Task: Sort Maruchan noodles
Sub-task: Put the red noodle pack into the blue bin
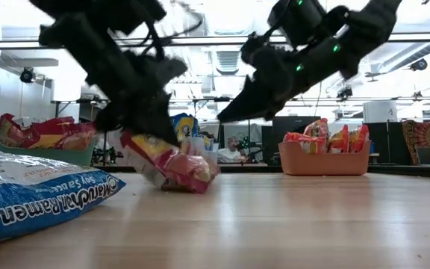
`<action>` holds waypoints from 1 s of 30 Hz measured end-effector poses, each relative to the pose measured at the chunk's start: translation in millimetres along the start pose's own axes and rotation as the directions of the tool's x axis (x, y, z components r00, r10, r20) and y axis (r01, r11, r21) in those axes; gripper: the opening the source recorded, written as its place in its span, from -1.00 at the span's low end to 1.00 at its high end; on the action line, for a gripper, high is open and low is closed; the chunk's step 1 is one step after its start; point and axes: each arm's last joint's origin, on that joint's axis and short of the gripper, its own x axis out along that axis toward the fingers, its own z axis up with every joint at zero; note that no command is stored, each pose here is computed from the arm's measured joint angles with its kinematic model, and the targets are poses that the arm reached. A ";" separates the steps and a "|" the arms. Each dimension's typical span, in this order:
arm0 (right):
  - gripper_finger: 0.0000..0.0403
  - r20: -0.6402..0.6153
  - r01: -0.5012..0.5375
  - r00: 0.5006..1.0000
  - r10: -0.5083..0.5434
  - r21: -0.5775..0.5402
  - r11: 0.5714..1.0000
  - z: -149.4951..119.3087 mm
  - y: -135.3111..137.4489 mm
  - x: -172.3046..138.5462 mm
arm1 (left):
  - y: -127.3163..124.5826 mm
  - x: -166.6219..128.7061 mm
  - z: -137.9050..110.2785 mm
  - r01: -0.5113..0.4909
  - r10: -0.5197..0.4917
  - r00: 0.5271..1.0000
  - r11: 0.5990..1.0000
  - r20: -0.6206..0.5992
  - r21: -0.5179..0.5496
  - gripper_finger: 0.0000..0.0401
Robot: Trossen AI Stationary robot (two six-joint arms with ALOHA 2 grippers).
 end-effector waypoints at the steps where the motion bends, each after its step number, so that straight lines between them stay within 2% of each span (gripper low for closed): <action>1: -0.91 -0.007 0.012 1.000 -0.012 -0.010 1.000 3.1 -0.5 -6.6 | -5.0 -2.6 3.2 0.014 -0.014 1.000 0.999 0.007 0.035 -0.82; 5: -0.91 -0.023 0.121 0.992 -0.122 -0.048 0.991 12.3 -4.5 -34.4 | -25.1 -19.2 18.4 0.024 -0.027 1.000 0.976 0.012 0.215 -0.83; 8: -0.91 0.009 0.172 0.985 -0.172 -0.049 0.984 14.4 -7.1 -54.2 | -40.7 -36.2 31.7 -0.012 0.006 1.000 0.931 0.016 0.366 -0.83; 10: -0.91 0.034 0.195 0.980 -0.194 -0.042 0.980 12.9 -8.6 -65.3 | -51.6 -49.6 39.6 -0.019 0.014 1.000 0.878 0.013 0.478 -0.82; 13: -0.91 0.078 0.225 0.972 -0.223 -0.019 0.974 7.2 -10.8 -78.9 | -66.9 -73.8 45.6 -0.008 0.024 1.000 0.767 -0.015 0.641 -0.82; 15: -0.91 0.097 0.241 0.966 -0.240 0.004 0.971 1.1 -12.2 -85.9 | -70.7 -92.7 50.4 -0.038 0.085 0.996 0.714 -0.034 0.699 -0.82; 18: -0.91 0.124 0.259 0.957 -0.263 0.045 0.965 -9.7 -14.2 -92.3 | -69.5 -123.4 60.7 -0.126 0.211 0.977 0.671 -0.026 0.730 -0.82; 21: -0.91 0.146 0.262 0.952 -0.270 0.068 0.963 -20.2 -15.5 -95.1 | -64.7 -150.3 69.6 -0.178 0.302 0.952 0.666 -0.044 0.724 -0.82; 25: -0.91 0.160 0.259 0.950 -0.268 0.077 0.963 -27.1 -16.0 -96.1 | -54.3 -173.1 78.9 -0.256 0.403 0.912 0.697 -0.071 0.670 -0.82; 27: -0.91 0.159 0.259 0.950 -0.268 0.077 0.963 -27.8 -16.1 -96.2 | -51.9 -176.6 81.9 -0.259 0.396 0.915 0.717 -0.073 0.647 -0.82; 30: -0.91 0.157 0.260 0.950 -0.269 0.077 0.963 -28.3 -16.2 -95.5 | -47.8 -181.4 83.4 -0.251 0.389 0.918 0.721 -0.078 0.646 -0.82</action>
